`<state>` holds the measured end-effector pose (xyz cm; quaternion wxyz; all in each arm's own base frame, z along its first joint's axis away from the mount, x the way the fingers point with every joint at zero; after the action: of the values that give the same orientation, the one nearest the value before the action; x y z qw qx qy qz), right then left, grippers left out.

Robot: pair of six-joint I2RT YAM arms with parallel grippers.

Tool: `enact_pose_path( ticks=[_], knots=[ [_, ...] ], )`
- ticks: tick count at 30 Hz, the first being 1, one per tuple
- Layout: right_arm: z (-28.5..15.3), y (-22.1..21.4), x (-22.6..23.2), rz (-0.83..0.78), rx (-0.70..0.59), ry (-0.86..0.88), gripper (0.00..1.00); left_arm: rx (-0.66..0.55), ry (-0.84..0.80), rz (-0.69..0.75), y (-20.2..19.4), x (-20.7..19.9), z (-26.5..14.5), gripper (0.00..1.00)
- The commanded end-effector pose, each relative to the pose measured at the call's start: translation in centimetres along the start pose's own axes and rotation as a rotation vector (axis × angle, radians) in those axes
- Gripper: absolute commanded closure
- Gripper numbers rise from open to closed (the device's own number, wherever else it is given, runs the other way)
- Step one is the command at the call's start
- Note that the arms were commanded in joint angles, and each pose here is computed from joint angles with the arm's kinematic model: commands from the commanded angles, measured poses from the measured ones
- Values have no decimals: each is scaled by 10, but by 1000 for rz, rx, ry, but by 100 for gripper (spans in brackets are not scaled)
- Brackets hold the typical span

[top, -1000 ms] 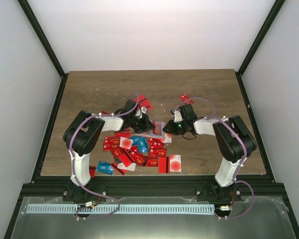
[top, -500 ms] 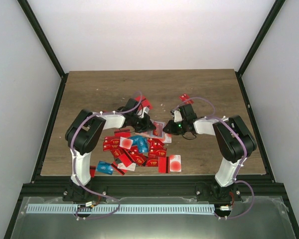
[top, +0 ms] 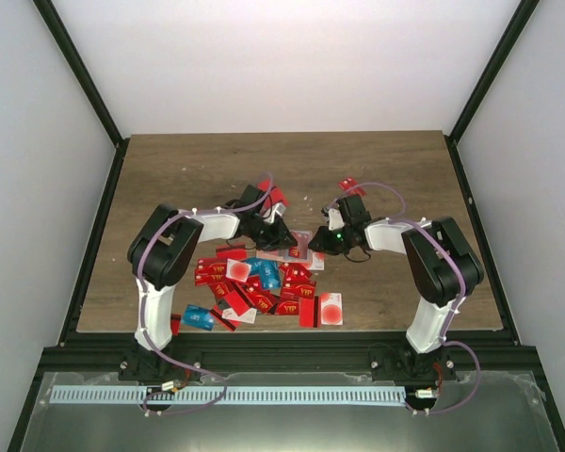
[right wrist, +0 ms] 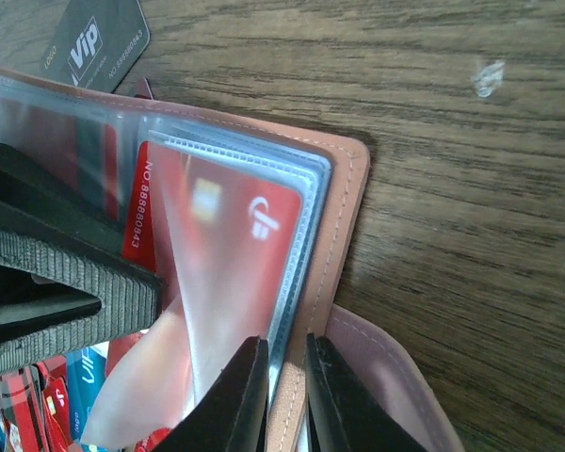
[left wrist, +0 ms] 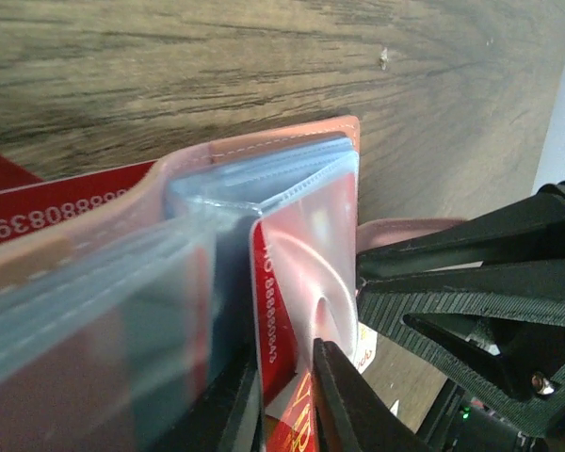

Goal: Put the credit cards into the card holder

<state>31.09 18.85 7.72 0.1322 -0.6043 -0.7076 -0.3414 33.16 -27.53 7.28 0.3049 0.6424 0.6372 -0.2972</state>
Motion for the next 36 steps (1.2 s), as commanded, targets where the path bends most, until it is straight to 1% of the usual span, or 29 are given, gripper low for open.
enact_pose_path(
  ticks=[1, 3, 6, 8, 12, 18, 22, 23, 27, 29, 31, 36],
  knots=[
    [2, 7, 2, -21, 2, -30, 86, 63, 48, -23, -14, 10, 8, 80],
    [0, 7, 2, -24, -2, -43, 86, 29, 91, -8, -13, 7, 0, 76],
    [-6, 9, 6, -30, -15, -43, 85, -7, 119, 13, -14, 1, -12, 66],
    [-9, 9, 6, -31, -23, -45, 85, -19, 118, 21, -16, -4, -18, 60],
    [-16, 11, 11, -37, -41, -43, 83, -32, 145, 40, -20, -7, -28, 52],
    [-24, 13, 15, -41, -55, -41, 82, -42, 195, 78, -22, -9, -38, 43],
    [-28, 13, 20, -42, -64, -14, 82, -71, 239, 118, -19, -15, -48, 40],
    [-29, 12, 21, -39, -62, 0, 81, -80, 244, 129, -18, -17, -49, 41],
    [-27, 9, 25, -12, -62, 56, 78, -107, 257, 152, -15, -19, -50, 68],
    [-25, 8, 24, 9, -63, 70, 76, -112, 264, 158, -14, -19, -47, 77],
    [-23, 8, 22, 26, -64, 79, 75, -111, 274, 162, -12, -17, -44, 82],
    [-21, 11, 16, 57, -74, 74, 71, -99, 281, 171, -8, -15, -33, 87]
  ],
)
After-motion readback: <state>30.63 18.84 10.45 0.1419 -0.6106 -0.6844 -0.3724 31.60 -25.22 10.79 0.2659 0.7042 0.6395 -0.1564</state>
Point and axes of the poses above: each gripper's point midway between its finger pads, its own z axis out along the fingers, its own x axis along the line the jaws close on, y = z × x, the point moved 7 cm from there along -z, back along the fingers, and after that the axes turned 2 degrees about -z, right-handed, at the moved point
